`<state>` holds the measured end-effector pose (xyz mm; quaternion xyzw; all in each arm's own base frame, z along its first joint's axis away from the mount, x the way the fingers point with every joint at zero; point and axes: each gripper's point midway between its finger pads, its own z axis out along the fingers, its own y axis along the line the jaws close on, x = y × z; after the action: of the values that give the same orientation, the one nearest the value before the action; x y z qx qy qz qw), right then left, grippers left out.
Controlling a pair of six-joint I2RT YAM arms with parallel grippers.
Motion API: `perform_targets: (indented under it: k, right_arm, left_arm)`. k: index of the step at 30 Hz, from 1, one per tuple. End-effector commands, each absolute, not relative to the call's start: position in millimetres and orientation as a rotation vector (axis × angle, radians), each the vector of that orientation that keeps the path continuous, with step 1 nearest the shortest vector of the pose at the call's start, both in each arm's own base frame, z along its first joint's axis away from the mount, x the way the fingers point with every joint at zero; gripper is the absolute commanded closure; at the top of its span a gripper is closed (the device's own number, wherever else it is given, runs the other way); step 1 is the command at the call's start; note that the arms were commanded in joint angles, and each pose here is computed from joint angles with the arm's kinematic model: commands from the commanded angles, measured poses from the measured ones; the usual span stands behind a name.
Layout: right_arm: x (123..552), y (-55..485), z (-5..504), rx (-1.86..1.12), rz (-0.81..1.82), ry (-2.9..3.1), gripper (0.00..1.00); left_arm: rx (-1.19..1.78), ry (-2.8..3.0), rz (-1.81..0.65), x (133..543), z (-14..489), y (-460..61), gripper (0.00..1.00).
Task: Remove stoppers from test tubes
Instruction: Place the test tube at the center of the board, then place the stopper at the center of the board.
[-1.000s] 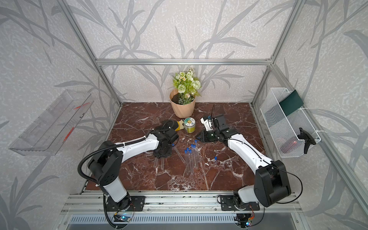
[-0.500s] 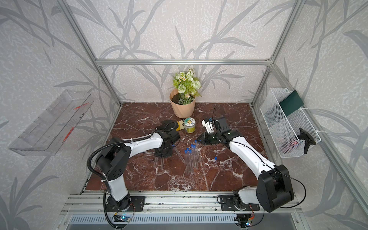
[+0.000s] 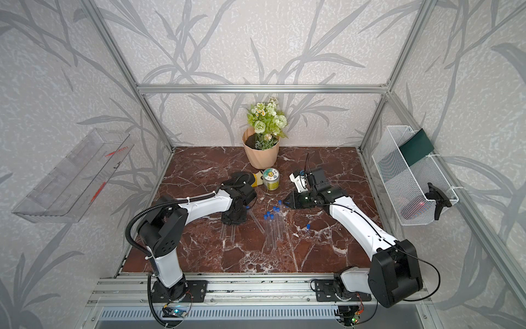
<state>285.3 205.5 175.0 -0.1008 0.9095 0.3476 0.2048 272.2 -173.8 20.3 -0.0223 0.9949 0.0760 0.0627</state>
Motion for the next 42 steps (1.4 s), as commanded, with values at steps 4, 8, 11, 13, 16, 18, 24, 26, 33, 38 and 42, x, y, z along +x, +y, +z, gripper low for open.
perform_targets:
  k: [4, 8, 11, 13, 16, 18, 24, 26, 33, 38, 42]
  right_arm:
    - [280.2, 197.9, 182.1, -0.289, 0.933, 2.530, 0.93]
    - [274.7, 194.7, 183.0, -0.306, 0.918, 2.541, 0.93]
    - [268.6, 188.2, 182.7, -0.336, 0.878, 2.555, 0.93]
    - [267.3, 182.4, 181.5, -0.343, 0.845, 2.562, 0.93]
    - [267.6, 173.1, 179.2, -0.321, 0.822, 2.576, 0.93]
    - [268.6, 167.0, 176.8, -0.293, 0.816, 2.590, 0.93]
    - [273.3, 148.0, 165.6, -0.223, 0.761, 2.642, 0.93]
    - [274.6, 141.5, 160.3, -0.208, 0.739, 2.668, 0.93]
    - [284.8, 122.9, 141.9, -0.153, 0.675, 2.737, 0.93]
    - [289.8, 106.2, 121.7, -0.108, 0.625, 2.823, 0.93]
    - [292.3, 95.2, 101.9, -0.067, 0.598, 2.880, 0.93]
  left_arm:
    - [-0.079, 3.024, 0.265, 267.4, 15.5, -167.0, 0.76]
    - [-0.081, 3.033, 0.255, 266.4, 14.9, -167.2, 0.71]
    - [-0.078, 3.027, 0.250, 266.7, 18.4, -167.0, 0.68]
    - [-0.072, 3.023, 0.249, 267.1, 21.8, -166.8, 0.65]
    - [-0.065, 3.017, 0.246, 267.9, 27.4, -166.8, 0.60]
    - [-0.061, 3.015, 0.244, 268.0, 31.5, -166.7, 0.55]
    - [-0.063, 2.994, 0.225, 266.7, 48.5, -165.2, 0.44]
    - [-0.061, 2.981, 0.207, 265.6, 56.4, -165.0, 0.42]
    - [0.001, 2.936, 0.085, 257.3, 83.2, -176.4, 0.38]
    - [0.117, 2.867, -0.225, 252.2, 105.7, -216.1, 0.34]
    - [0.154, 2.840, -0.350, 243.1, 113.5, -238.5, 0.30]
